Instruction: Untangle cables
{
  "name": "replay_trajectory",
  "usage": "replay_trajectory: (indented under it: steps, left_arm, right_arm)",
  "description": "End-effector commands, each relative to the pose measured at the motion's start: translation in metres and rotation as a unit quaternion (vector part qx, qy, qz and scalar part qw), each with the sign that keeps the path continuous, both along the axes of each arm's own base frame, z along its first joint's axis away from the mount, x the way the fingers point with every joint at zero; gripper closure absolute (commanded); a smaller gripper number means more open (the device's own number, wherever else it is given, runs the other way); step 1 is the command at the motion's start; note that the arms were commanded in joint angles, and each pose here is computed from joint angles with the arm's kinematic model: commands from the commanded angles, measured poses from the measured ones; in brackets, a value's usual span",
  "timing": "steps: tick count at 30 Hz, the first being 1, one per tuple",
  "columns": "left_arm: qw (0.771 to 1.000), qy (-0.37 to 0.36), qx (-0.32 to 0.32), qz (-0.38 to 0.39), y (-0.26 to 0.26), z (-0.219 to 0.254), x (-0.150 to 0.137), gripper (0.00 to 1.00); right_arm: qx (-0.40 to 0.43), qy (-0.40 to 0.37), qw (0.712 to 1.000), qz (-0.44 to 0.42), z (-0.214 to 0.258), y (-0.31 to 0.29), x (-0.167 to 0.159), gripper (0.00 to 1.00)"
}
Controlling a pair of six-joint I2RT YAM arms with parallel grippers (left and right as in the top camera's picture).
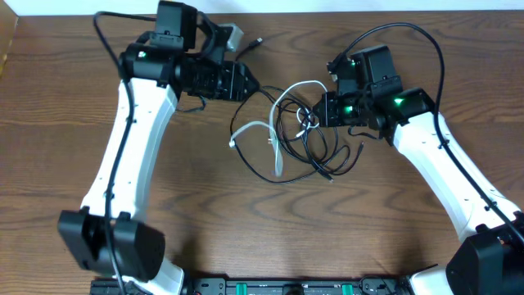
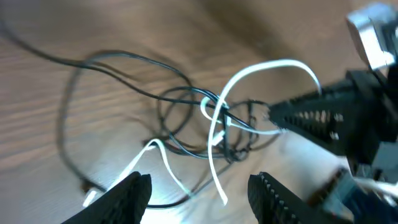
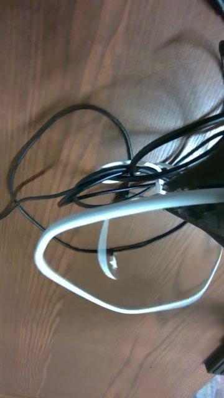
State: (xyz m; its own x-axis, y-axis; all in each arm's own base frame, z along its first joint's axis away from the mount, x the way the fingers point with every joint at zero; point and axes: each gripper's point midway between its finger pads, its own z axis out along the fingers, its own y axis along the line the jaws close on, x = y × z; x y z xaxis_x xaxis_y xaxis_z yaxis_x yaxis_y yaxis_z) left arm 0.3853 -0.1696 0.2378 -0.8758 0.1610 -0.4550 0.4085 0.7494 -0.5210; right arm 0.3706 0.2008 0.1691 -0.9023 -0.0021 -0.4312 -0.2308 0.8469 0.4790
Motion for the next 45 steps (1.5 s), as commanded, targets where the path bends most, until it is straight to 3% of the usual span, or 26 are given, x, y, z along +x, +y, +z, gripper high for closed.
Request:
replay_trajectory:
  steps: [1, 8, 14, 19, 23, 27, 35, 45]
  left_arm:
    - [0.99, 0.013, -0.087, -0.113, -0.032, -0.013, -0.019, 0.47]
    - [0.97, -0.002, -0.112, -0.214, -0.071, -0.022, -0.049, 0.53]
    - [0.964, -0.008, -0.109, -0.241, -0.086, -0.022, -0.06, 0.59]
    - [0.976, -0.007, -0.06, -0.207, -0.071, -0.029, -0.05, 0.61]
    - [0.987, 0.033, -0.019, -0.157, -0.074, -0.045, -0.048, 0.62]
    - [0.989, 0.054, -0.033, -0.133, -0.102, -0.061, -0.048, 0.63]
    - [0.994, 0.094, -0.045, -0.029, -0.109, -0.107, -0.031, 0.66]
    - [0.991, 0.124, -0.048, -0.018, -0.129, -0.158, -0.021, 0.59]
  right_arm:
    - [0.006, 0.011, 1.0, -0.004, -0.003, 0.0, 0.0, 0.99]
    - [0.001, 0.027, 1.0, -0.005, -0.016, 0.0, 0.002, 0.99]
    - [-0.002, 0.034, 0.999, -0.006, -0.022, 0.0, 0.003, 0.99]
    - [0.0, 0.022, 1.0, -0.006, -0.02, 0.001, 0.008, 0.99]
    - [0.016, 0.008, 1.0, -0.011, -0.012, -0.002, 0.017, 0.99]
    - [0.031, 0.016, 0.999, -0.02, -0.011, -0.013, 0.02, 0.99]
    - [0.037, 0.021, 0.999, -0.027, -0.011, -0.02, 0.022, 0.99]
    - [0.048, 0.025, 0.998, -0.019, -0.009, -0.016, 0.02, 0.99]
